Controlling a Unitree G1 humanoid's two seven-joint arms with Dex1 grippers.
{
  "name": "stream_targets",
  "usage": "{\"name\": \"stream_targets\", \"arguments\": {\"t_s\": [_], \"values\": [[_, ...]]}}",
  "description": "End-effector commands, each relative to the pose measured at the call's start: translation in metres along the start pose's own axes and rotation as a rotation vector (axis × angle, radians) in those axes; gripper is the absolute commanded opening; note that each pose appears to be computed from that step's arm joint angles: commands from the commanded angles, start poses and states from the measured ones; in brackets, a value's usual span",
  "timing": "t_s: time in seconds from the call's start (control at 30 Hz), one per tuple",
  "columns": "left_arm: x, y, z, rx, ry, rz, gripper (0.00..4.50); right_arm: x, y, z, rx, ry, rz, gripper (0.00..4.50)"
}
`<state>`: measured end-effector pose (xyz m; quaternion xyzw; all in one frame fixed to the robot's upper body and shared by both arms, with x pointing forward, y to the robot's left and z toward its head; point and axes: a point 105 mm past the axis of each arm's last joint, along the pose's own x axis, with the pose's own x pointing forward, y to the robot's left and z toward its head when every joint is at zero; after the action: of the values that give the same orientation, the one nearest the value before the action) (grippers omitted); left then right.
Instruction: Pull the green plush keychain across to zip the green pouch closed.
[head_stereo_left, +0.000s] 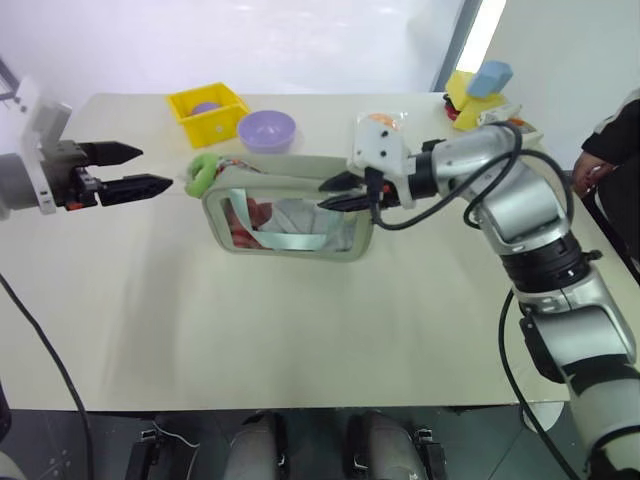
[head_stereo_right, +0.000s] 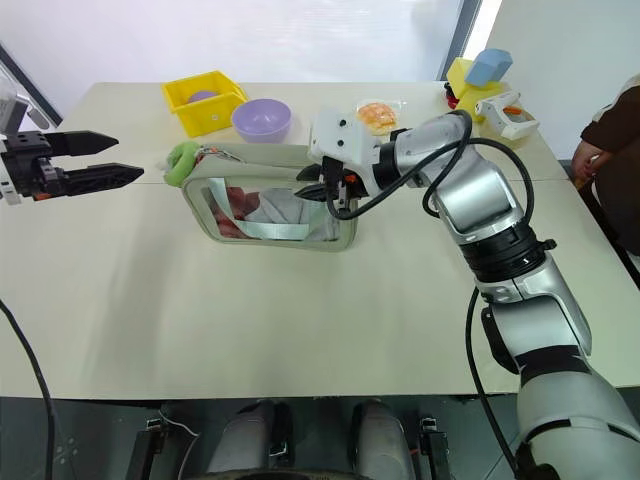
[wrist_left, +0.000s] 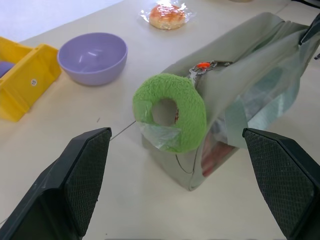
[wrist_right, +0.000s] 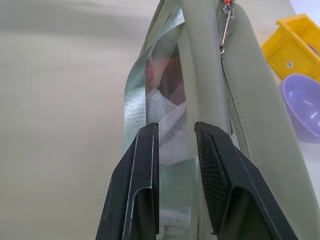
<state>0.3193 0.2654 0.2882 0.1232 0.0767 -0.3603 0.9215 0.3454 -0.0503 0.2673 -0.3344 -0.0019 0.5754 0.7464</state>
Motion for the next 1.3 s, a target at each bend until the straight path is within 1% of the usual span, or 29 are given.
{"name": "stream_targets", "arguments": {"t_s": [0.03,0.1,0.13,0.17,0.23,0.3,0.37,0.47,0.5,0.53,0.57,0.67,0.7,0.73,0.77,1.07,1.2,1.3], "values": [[-0.009,0.003,0.015,0.048,-0.042,0.026,4.5,-0.017,-0.009,0.036,-0.001,-0.107,-0.018,2.52],[-0.009,0.002,0.015,0.046,-0.043,0.023,4.5,-0.017,-0.014,0.038,-0.013,-0.101,-0.062,3.51],[-0.008,0.001,0.015,0.046,-0.044,0.022,4.5,-0.016,-0.015,0.038,-0.016,-0.096,-0.073,4.08],[-0.008,0.001,0.014,0.046,-0.044,0.02,4.5,-0.014,-0.013,0.036,-0.017,-0.09,-0.07,4.46],[-0.007,0.001,0.014,0.047,-0.042,0.017,4.5,-0.008,-0.009,0.031,-0.012,-0.078,-0.057,4.46],[-0.006,0.002,0.014,0.048,-0.043,0.017,4.5,0.002,0.0,0.015,-0.015,-0.018,-0.025,4.46],[-0.005,0.002,0.015,0.053,-0.043,0.016,4.5,0.012,0.004,0.003,-0.001,0.021,-0.028,4.46],[-0.005,0.001,0.016,0.054,-0.043,0.014,4.5,0.018,0.004,-0.004,0.006,0.039,-0.038,4.46],[-0.005,0.001,0.016,0.055,-0.042,0.014,4.5,0.019,0.004,-0.003,0.016,0.033,-0.04,3.96],[-0.005,0.001,0.015,0.055,-0.04,0.015,4.5,0.019,0.005,-0.001,0.012,0.024,-0.026,3.7],[-0.006,0.002,0.015,0.054,-0.038,0.018,4.5,0.018,0.006,0.0,0.012,0.017,-0.017,3.22],[-0.007,0.002,0.014,0.05,-0.035,0.023,4.5,0.016,0.008,0.004,0.0,-0.001,-0.001,1.7],[-0.008,0.003,0.014,0.05,-0.034,0.025,4.5,0.016,0.009,0.006,-0.002,-0.009,0.005,1.07],[-0.008,0.003,0.013,0.05,-0.033,0.027,4.5,0.015,0.012,0.008,-0.011,-0.022,0.028,0.64],[-0.008,0.003,0.013,0.05,-0.032,0.028,4.5,0.013,0.015,0.008,-0.016,-0.031,0.043,0.06],[-0.007,0.005,0.01,0.052,-0.024,0.029,4.5,0.001,0.013,0.009,-0.052,-0.034,0.063,0.06],[0.007,0.002,-0.005,0.058,-0.004,0.019,4.5,0.006,0.016,0.002,-0.047,-0.024,0.066,0.06],[0.021,0.006,-0.019,0.071,0.008,0.039,4.5,0.009,0.018,0.002,-0.04,-0.03,0.069,0.06]]}}
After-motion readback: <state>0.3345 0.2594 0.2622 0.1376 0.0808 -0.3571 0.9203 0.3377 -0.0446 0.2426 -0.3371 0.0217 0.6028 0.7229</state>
